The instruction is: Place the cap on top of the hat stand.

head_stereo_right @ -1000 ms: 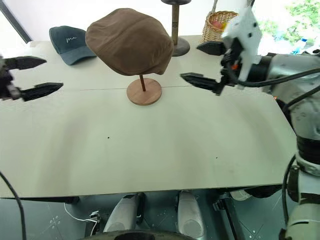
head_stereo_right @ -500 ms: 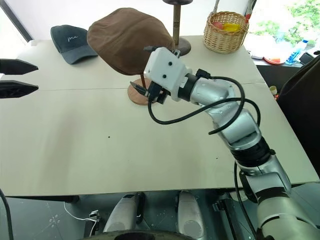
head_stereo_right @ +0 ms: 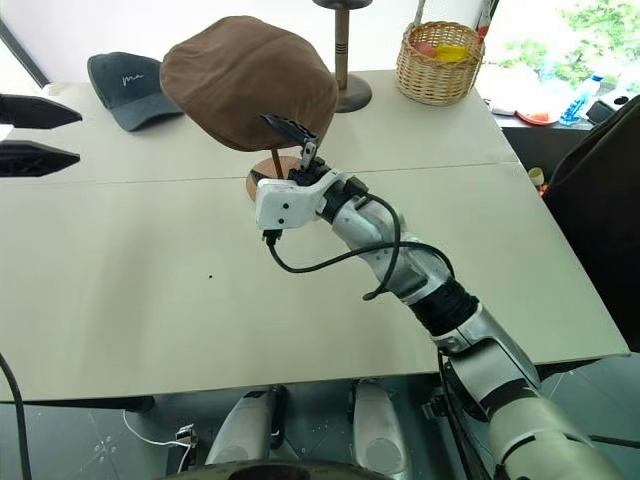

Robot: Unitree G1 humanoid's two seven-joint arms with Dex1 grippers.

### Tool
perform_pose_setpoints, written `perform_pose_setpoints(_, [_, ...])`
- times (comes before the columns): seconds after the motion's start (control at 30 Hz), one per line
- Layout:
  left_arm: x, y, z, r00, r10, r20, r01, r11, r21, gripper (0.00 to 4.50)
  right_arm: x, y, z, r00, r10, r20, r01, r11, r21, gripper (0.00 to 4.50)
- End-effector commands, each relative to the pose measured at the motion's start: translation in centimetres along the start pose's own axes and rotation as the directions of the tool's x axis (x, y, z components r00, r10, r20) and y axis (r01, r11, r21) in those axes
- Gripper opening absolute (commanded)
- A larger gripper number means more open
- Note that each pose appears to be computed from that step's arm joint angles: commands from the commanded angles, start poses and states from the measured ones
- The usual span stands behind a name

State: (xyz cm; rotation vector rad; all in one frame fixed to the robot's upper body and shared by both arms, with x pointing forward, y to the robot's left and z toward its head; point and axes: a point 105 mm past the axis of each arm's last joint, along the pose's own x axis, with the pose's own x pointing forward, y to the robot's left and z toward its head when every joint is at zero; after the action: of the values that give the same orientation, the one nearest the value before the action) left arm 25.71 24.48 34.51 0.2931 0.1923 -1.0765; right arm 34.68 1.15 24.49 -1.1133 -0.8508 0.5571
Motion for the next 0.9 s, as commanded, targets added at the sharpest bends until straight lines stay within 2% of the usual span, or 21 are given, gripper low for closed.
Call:
perform_pose_setpoints(0.03, [-0.5,-0.1,1.1,1.000,0.020,0.019,-0.021,0.999,0.042,3.97,1.5,-1.0,0.6,0.996,-0.072,0.043,0.076,0.993,-0.094,4.50])
perform_pose_setpoints(0.17, [-0.5,0.0,0.8,1.000,0.030,0.009,-0.030,0.998,0.048,3.97,2.5,-1.1,-0.7,0.994,-0.110,0.004,0.110,0.987,-0.117,4.50])
perform_pose_setpoints(0.4, [-0.6,0.1,1.1,0.999,0.046,0.027,-0.048,0.997,0.054,3.97,3.7,-1.4,-0.5,0.987,-0.163,0.016,0.164,0.980,-0.112,4.50])
perform_pose_setpoints(0.43, [-0.6,0.1,1.1,0.998,0.048,0.028,-0.050,0.997,0.055,4.03,3.8,-1.6,-0.4,0.985,-0.174,0.022,0.175,0.978,-0.113,3.97])
perform_pose_setpoints(0.47, [-0.6,0.2,1.1,0.998,0.051,0.031,-0.052,0.997,0.055,4.03,3.8,-2.0,-0.3,0.982,-0.185,0.028,0.187,0.975,-0.118,3.71])
perform_pose_setpoints(0.53, [-0.6,0.2,1.1,0.998,0.054,0.033,-0.056,0.997,0.057,4.03,3.7,-2.6,-0.1,0.978,-0.204,0.043,0.208,0.969,-0.131,2.84])
perform_pose_setpoints(0.67, [-0.5,0.3,1.1,0.998,0.056,0.038,-0.058,0.997,0.059,4.03,3.5,-3.8,0.3,0.970,-0.231,0.076,0.241,0.955,-0.172,0.72])
perform_pose_setpoints(0.8, [-0.4,0.4,1.0,0.997,0.058,0.043,-0.061,0.996,0.060,4.03,3.3,-4.5,0.5,0.967,-0.235,0.095,0.250,0.948,-0.195,0.72])
perform_pose_setpoints(0.9, [-0.3,0.5,0.9,0.997,0.059,0.045,-0.062,0.996,0.064,4.03,3.1,-5.3,0.3,0.965,-0.240,0.105,0.256,0.946,-0.198,0.05])
